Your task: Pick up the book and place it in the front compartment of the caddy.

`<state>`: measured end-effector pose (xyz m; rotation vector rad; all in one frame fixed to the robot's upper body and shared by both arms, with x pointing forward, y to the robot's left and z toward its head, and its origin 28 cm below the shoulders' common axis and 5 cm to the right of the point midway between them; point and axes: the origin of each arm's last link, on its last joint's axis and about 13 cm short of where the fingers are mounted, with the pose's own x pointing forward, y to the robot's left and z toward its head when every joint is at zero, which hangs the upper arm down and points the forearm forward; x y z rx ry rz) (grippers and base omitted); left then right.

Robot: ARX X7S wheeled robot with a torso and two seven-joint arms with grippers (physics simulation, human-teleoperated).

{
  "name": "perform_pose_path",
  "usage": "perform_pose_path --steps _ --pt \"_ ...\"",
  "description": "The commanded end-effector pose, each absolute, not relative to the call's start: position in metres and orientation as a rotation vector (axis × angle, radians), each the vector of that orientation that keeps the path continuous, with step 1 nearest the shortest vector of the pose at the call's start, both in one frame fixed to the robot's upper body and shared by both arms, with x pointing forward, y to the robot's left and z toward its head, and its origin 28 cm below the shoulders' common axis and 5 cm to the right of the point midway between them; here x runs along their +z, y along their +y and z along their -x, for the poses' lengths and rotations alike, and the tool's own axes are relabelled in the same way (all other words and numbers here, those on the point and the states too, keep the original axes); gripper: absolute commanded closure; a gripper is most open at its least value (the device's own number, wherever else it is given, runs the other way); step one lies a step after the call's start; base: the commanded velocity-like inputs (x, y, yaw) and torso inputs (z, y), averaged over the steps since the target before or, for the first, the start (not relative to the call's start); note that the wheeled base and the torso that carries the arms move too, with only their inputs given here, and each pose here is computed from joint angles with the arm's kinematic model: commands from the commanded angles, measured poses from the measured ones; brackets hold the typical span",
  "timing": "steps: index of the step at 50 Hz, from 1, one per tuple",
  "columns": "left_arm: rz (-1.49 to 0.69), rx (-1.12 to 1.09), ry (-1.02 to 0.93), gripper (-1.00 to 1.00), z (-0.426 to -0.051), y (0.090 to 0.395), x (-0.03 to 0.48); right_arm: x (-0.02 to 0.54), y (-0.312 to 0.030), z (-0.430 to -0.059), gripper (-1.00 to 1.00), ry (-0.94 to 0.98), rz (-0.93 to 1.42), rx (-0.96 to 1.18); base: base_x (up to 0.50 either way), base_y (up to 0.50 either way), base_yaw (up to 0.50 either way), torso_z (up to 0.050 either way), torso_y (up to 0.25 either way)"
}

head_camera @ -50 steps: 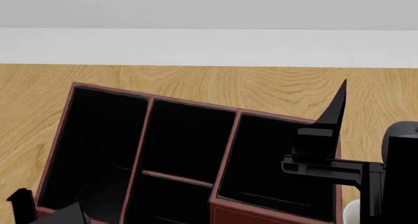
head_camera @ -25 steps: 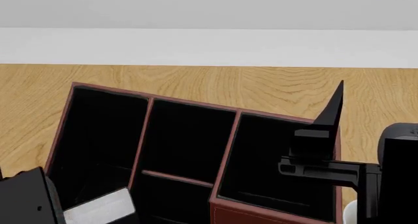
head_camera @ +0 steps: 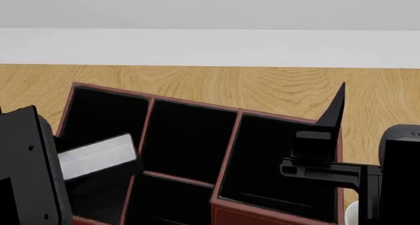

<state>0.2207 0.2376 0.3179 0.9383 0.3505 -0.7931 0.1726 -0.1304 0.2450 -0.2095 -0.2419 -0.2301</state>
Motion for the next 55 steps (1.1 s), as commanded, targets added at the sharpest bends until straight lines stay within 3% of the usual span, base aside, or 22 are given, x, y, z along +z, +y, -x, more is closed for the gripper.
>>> perform_pose_path --steps 1,22,25,28,42,55 --pt "-1.042 -0.772 0.170 1.00 -0.237 0.240 0.346 0.244 -0.131 -0.173 -1.00 -0.238 0.210 -0.234 0.00 0.00 0.00 0.000 0.000" --pt "-1.124 -0.821 0.015 1.00 -0.274 0.238 0.369 0.243 -0.130 -0.174 -1.00 -0.234 0.212 -0.234 0.00 0.00 0.00 0.001 0.001" --pt "-1.168 -0.782 -0.143 1.00 -0.283 0.241 0.367 0.243 -0.131 -0.174 -1.00 -0.233 0.213 -0.235 0.00 0.00 0.00 0.000 0.000" --pt "-1.189 -0.799 -0.090 1.00 -0.289 0.241 0.367 0.243 -0.131 -0.174 -1.00 -0.233 0.213 -0.236 0.00 0.00 0.00 0.000 0.003" --pt "-1.277 -0.912 -0.202 1.00 -0.309 0.231 0.368 0.246 -0.131 -0.174 -1.00 -0.231 0.220 -0.237 0.00 0.00 0.00 0.000 0.001" --pt "-1.297 -1.045 -0.128 1.00 -0.321 0.228 0.358 0.247 -0.131 -0.177 -1.00 -0.223 0.229 -0.242 0.00 0.00 0.00 0.000 0.001"
